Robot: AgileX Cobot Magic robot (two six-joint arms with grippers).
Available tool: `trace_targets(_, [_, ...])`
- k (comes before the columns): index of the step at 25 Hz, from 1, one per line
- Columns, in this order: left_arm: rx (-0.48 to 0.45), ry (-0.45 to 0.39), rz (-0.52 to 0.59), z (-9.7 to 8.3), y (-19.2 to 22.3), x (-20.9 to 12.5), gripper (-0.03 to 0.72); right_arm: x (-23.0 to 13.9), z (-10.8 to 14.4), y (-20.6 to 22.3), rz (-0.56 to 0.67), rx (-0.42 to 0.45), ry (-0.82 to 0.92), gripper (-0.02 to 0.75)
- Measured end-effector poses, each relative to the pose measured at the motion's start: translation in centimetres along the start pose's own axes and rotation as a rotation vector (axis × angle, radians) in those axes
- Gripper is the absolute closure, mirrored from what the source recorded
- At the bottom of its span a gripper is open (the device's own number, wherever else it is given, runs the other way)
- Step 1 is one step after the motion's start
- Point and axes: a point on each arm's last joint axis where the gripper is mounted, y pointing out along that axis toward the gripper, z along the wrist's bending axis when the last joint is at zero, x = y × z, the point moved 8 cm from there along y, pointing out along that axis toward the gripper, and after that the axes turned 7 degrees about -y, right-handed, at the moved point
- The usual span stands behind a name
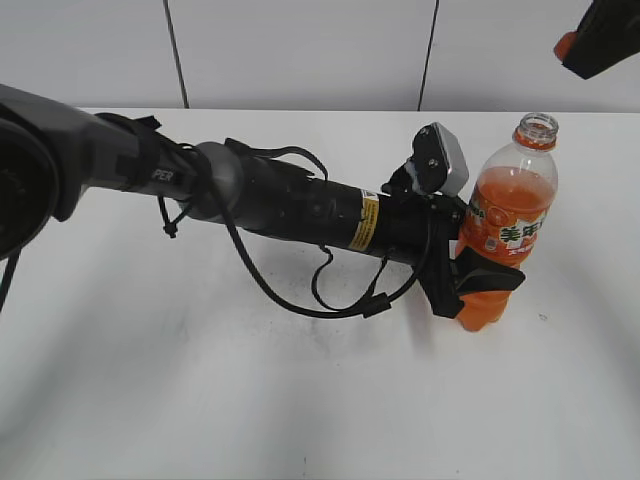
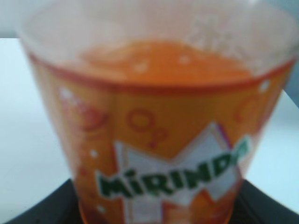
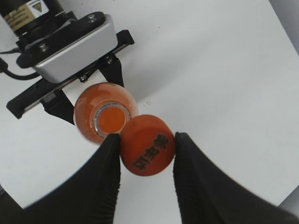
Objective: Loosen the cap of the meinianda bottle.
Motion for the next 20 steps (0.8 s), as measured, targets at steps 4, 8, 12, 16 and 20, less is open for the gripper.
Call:
trace_targets(4, [0.003,-0.001,0.002,0.1,0.0,0.0,0.284,-1.6,-1.7,0.4,0.041,-0.059,0.318,0.475])
trace_targets(8, [0.015,0.000,0.008,0.3,0.0,-0.1,0.284,-8.6,-6.0,2.3,0.074,-0.207,0.670,0.475])
trace_targets(12, [0.023,-0.006,0.003,0.4,0.0,0.0,0.284,-14.8,-6.3,7.3,0.064,-0.264,0.847,0.475])
trace_targets(16, [0.037,-0.002,0.001,0.6,0.0,0.0,0.284,-17.5,-5.1,14.3,0.049,-0.272,0.896,0.475])
trace_targets(20, [0.042,-0.002,-0.001,0.8,-0.1,0.1,0.284,-19.1,-4.1,20.2,0.086,-0.223,0.938,0.476])
